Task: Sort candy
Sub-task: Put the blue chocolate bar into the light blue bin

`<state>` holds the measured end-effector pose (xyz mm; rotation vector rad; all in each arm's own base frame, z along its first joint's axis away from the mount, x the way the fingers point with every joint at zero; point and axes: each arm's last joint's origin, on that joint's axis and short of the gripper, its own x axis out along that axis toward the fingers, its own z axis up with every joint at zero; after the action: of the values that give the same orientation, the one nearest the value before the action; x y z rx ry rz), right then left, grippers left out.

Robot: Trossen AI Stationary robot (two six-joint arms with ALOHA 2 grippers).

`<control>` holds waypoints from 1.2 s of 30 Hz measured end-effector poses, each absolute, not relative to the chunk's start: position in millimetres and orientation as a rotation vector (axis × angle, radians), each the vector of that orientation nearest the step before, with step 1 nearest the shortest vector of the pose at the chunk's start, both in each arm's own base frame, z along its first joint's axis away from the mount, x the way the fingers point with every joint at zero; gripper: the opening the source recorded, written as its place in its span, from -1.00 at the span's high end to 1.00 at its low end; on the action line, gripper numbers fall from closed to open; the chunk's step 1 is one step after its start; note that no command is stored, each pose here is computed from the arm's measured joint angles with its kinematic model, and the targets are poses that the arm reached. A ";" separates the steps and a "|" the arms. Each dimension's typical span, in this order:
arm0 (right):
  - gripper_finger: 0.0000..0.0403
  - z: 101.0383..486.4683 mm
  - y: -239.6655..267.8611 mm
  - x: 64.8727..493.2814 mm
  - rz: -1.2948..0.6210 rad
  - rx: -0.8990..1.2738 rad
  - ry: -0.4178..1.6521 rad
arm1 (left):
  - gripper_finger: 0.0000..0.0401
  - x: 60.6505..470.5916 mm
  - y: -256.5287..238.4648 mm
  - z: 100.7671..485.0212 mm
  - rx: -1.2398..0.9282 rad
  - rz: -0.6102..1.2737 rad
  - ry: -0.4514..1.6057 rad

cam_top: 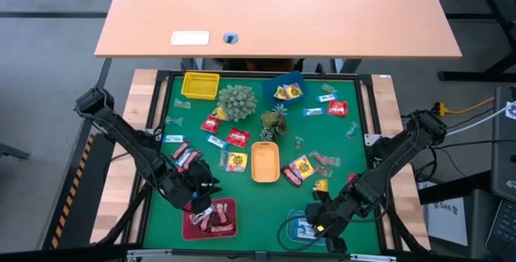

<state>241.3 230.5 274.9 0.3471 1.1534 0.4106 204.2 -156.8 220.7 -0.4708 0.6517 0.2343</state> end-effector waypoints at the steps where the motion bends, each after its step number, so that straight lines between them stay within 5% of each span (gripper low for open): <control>1: 0.45 274.9 230.5 241.3 0.411 0.347 1.153 | 0.38 204.2 -156.8 220.7 -0.471 0.234 0.651; 15: -0.05 274.4 229.5 241.3 0.387 0.335 1.146 | 0.38 204.4 -156.0 221.0 -0.459 0.258 0.627; 27: -0.04 271.5 224.8 238.9 0.440 0.330 1.244 | 0.38 222.9 -126.5 222.1 -0.280 0.375 0.579; 36: -0.04 265.7 209.1 238.4 0.424 0.212 1.324 | 0.38 239.9 -55.0 208.6 -0.194 0.320 0.933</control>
<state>238.4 209.1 265.7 0.2116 1.3240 0.4236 239.9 -55.0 208.6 -0.1940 0.9333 0.3205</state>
